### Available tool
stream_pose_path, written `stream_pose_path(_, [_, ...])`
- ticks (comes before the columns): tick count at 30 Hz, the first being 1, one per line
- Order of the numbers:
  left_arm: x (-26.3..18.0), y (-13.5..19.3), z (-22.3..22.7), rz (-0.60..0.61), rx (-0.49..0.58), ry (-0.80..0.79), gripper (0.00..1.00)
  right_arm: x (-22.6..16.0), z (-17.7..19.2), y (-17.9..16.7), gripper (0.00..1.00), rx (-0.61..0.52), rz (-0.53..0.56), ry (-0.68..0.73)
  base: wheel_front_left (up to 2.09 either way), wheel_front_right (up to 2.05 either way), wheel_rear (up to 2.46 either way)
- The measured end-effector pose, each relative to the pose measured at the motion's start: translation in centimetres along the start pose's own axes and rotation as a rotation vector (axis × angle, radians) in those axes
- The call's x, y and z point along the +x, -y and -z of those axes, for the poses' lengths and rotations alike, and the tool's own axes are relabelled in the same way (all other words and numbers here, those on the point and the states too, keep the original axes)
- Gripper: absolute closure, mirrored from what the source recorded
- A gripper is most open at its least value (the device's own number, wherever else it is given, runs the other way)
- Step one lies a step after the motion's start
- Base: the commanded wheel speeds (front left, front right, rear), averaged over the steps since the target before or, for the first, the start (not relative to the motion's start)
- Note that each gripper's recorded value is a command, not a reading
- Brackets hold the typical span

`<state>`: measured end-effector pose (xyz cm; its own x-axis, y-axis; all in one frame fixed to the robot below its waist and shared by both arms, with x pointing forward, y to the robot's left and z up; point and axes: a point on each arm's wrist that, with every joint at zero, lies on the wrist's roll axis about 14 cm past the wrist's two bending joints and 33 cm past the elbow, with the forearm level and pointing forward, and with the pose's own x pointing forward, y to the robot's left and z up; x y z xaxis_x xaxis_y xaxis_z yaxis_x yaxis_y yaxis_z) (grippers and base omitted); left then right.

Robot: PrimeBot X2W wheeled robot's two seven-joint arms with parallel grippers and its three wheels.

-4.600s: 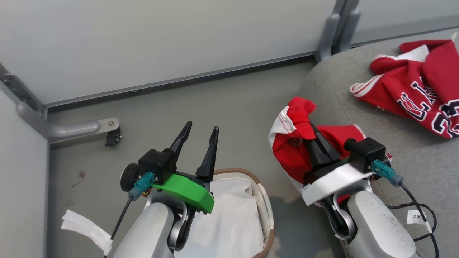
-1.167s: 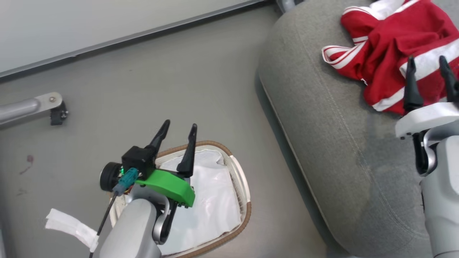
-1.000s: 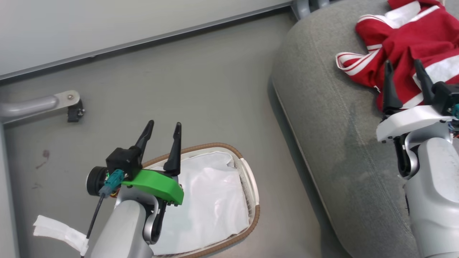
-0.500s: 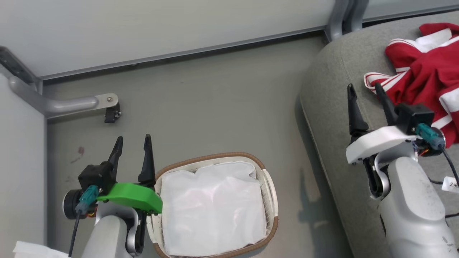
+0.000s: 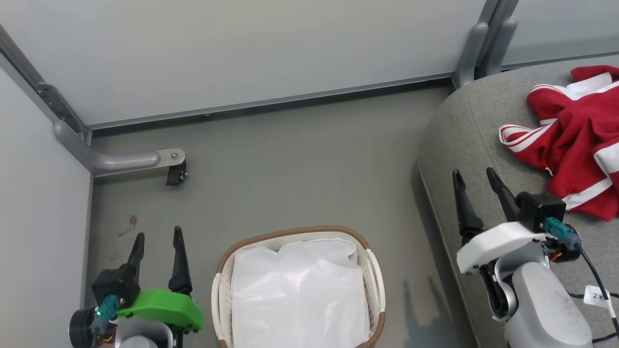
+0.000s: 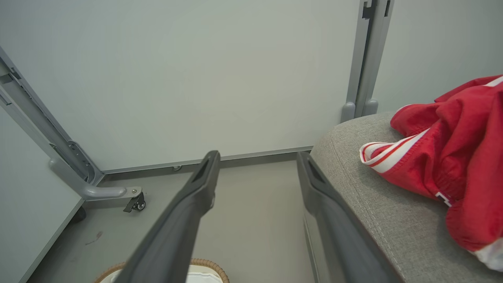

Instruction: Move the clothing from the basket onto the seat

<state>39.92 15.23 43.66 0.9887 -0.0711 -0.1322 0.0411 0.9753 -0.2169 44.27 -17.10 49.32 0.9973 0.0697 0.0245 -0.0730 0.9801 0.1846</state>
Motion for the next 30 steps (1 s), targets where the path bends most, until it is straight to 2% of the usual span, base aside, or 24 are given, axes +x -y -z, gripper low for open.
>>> stream_pose_path(16, [-4.2,-2.1,0.7,-0.080,-0.011,-0.007,0.00,-3.9,2.2,-0.2,0.00,0.056,0.014,-0.056,0.00,0.00,0.00])
stream_pose_path(24, [-4.9,-2.2,1.1,-0.077,-0.051,-0.015,0.00,-4.2,2.4,-0.3,0.00,0.059,0.010,-0.062,0.00,0.00,0.00])
stream_pose_path(25, [-4.9,-2.0,1.2,-0.070,-0.066,-0.017,1.00,-4.2,2.4,-0.4,1.00,0.059,0.010,-0.063,0.00,0.00,0.00])
stream_pose_path(30, [-5.3,-2.1,2.6,-0.078,-0.070,-0.065,1.00,-5.2,4.3,-0.2,1.00,0.074,0.026,-0.121,0.00,0.00,0.00])
